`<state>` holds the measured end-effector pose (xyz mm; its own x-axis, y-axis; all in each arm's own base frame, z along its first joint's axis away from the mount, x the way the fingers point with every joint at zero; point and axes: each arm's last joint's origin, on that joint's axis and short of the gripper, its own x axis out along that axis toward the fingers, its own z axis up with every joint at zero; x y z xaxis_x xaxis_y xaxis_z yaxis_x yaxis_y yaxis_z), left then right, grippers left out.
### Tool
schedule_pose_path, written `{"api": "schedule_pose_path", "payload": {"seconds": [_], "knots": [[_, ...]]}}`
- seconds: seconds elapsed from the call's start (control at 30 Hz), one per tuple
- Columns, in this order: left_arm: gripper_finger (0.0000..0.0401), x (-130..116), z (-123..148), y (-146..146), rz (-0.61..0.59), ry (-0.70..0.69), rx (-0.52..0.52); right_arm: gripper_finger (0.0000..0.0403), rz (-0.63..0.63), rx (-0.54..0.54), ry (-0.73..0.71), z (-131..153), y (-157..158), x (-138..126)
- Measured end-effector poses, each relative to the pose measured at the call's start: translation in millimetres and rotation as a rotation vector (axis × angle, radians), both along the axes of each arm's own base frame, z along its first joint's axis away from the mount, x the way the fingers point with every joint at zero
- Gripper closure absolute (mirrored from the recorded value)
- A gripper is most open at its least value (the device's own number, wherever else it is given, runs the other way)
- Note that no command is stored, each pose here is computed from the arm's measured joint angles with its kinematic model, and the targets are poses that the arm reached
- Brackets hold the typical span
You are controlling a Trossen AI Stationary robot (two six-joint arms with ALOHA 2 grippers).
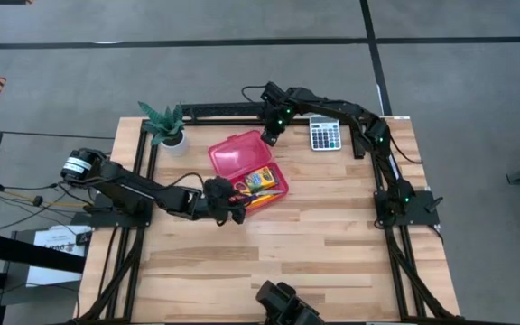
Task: Pack school essentials
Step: Close the lid of the supply box
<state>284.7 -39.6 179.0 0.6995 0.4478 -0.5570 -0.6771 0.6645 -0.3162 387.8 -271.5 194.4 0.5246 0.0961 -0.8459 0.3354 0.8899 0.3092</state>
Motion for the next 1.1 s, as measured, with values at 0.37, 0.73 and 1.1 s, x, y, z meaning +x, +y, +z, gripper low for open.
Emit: {"api": "schedule_pose_path", "payload": {"seconds": [0.37, 0.73, 1.1], "knots": [[0.0193, 7, -26, 6, -0.027, 0.11, -0.031, 0.0395, 0.071, 0.009, -0.02, 9, 12, 3], [0.0193, 7, -30, 1, -0.084, 0.133, -0.068, 0.04, -0.076, -0.171, -0.035, 20, -17, -5], [0.0193, 0, -35, 4, -0.122, 0.268, -0.015, 0.0399, -0.051, -0.165, 0.057, 20, -20, -13]]}}
